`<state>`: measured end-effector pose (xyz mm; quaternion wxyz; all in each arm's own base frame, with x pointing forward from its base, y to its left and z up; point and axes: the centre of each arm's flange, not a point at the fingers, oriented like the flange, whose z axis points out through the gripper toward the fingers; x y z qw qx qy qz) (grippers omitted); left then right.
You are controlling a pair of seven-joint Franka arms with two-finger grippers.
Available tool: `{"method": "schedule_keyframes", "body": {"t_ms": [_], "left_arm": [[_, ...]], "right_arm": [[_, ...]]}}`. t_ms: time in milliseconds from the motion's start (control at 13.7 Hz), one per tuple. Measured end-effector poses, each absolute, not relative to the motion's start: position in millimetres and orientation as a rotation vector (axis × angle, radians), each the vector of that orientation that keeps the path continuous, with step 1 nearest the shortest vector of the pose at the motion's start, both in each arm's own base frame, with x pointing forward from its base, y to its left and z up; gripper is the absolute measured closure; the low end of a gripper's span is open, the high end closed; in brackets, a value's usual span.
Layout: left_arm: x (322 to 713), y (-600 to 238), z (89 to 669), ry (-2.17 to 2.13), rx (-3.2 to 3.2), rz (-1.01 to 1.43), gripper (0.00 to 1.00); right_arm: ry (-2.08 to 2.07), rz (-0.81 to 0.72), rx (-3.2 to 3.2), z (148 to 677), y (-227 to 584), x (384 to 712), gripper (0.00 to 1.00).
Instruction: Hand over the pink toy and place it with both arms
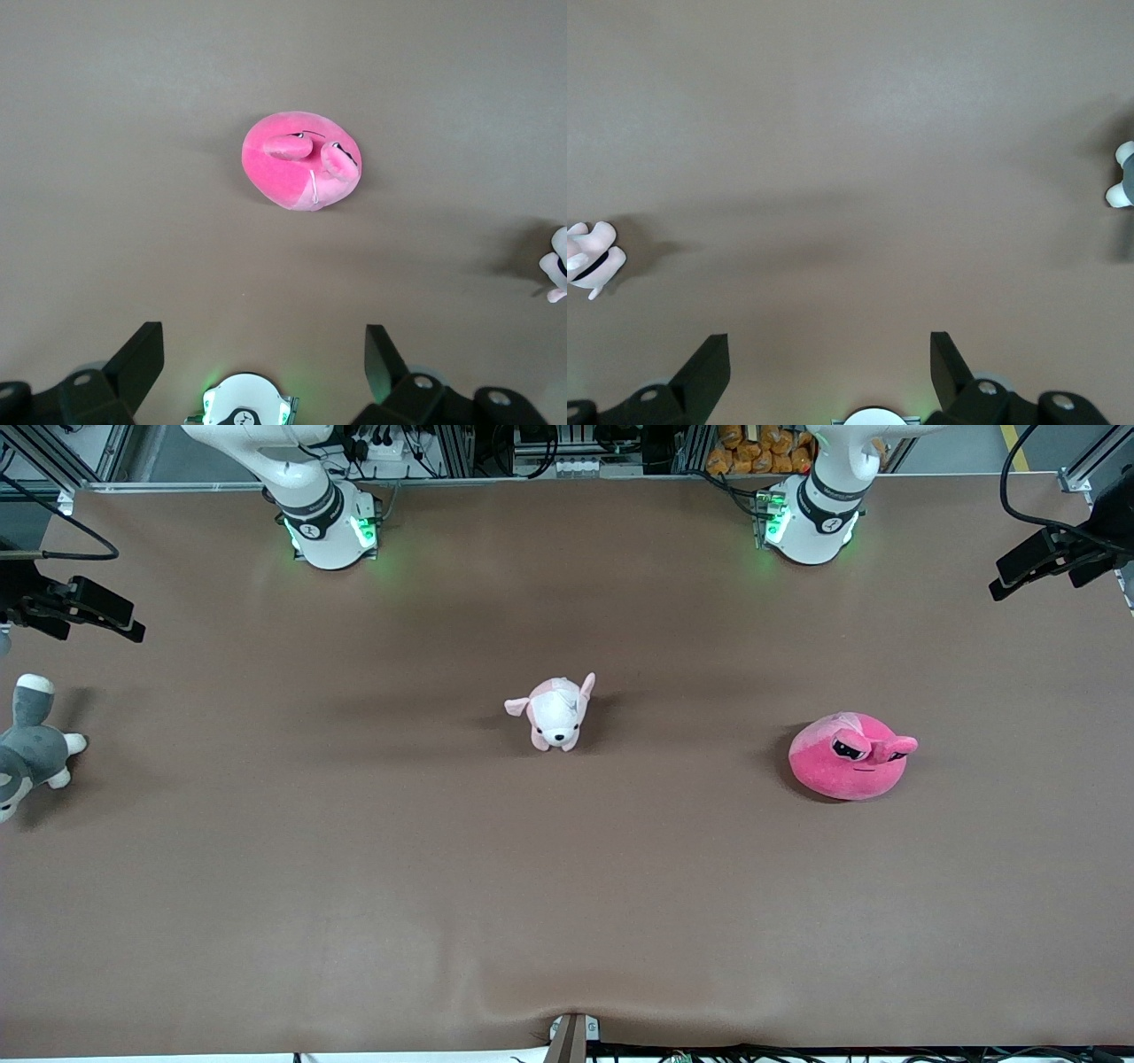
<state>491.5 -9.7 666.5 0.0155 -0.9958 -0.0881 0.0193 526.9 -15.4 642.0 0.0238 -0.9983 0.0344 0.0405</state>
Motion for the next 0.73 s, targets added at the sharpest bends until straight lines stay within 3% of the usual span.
{"method": "schedule_keyframes", "body": {"t_ms": [729], "left_arm": [[493, -7, 642, -0.363, -3.079, 0.140, 0.00]], "right_arm": [[0.100, 0.143, -3.089, 636, -13, 530, 0.00]]}}
